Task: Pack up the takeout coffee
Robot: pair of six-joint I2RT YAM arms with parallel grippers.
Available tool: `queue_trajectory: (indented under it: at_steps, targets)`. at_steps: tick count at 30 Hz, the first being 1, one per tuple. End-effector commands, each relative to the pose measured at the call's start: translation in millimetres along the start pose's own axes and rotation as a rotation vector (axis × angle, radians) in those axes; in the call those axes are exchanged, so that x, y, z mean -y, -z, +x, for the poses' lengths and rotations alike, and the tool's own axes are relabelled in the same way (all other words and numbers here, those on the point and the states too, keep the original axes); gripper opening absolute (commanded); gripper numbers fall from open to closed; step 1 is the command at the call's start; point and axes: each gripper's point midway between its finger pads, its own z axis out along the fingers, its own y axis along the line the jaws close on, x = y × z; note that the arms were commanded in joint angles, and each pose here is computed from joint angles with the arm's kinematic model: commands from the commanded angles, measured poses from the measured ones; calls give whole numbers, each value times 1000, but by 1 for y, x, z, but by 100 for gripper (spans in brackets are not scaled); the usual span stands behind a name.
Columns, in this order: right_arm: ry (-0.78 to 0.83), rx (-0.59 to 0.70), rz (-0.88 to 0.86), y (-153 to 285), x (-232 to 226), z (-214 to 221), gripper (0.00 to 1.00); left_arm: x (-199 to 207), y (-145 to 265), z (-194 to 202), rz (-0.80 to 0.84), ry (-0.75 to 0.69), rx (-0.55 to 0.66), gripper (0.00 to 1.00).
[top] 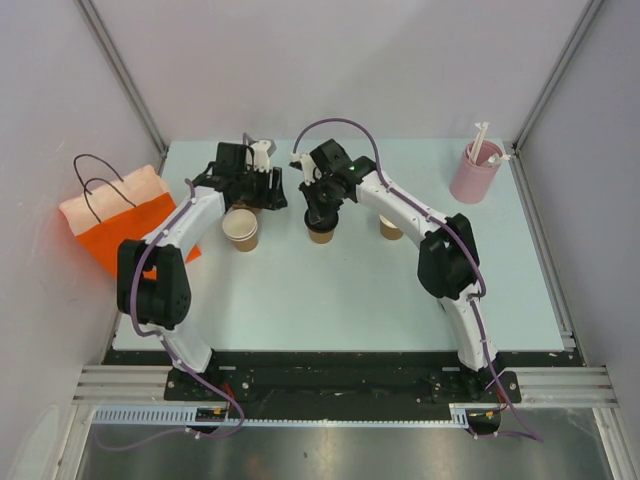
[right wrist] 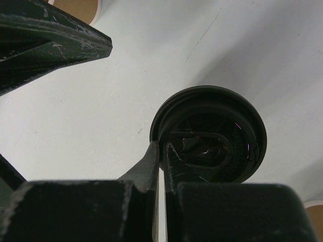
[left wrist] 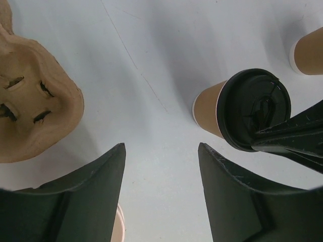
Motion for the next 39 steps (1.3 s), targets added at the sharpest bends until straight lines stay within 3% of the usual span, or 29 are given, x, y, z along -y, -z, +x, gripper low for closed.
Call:
queue_trajectory:
  at_steps: [1,13,18,32,35,37,38,39]
  targets:
    - [-12,-21,-23,-6,-5,3,0,11,-5,2,56,52,-9,65]
    - [-44,-43,-47,-14,1,17,0,42,-32,16,151,91,-80,61]
    - [-50,-5,-68,2,-8,0,25,44,-31,11,161,91,-73,58]
    - [-38,128,-36,47,-10,-46,47,51,-24,-1,182,84,-45,52]
    - [-163,155,25,51,16,-43,50,53,-26,-1,188,94,-49,52]
    - [-265,237,-8,64,35,-54,61,53,-27,-4,192,99,-47,51]
    - [-301,254,-35,66,39,-53,70,54,-28,-4,195,102,-48,51]
    - [-354,234,-58,59,41,-39,73,54,-29,-5,198,104,-47,51]
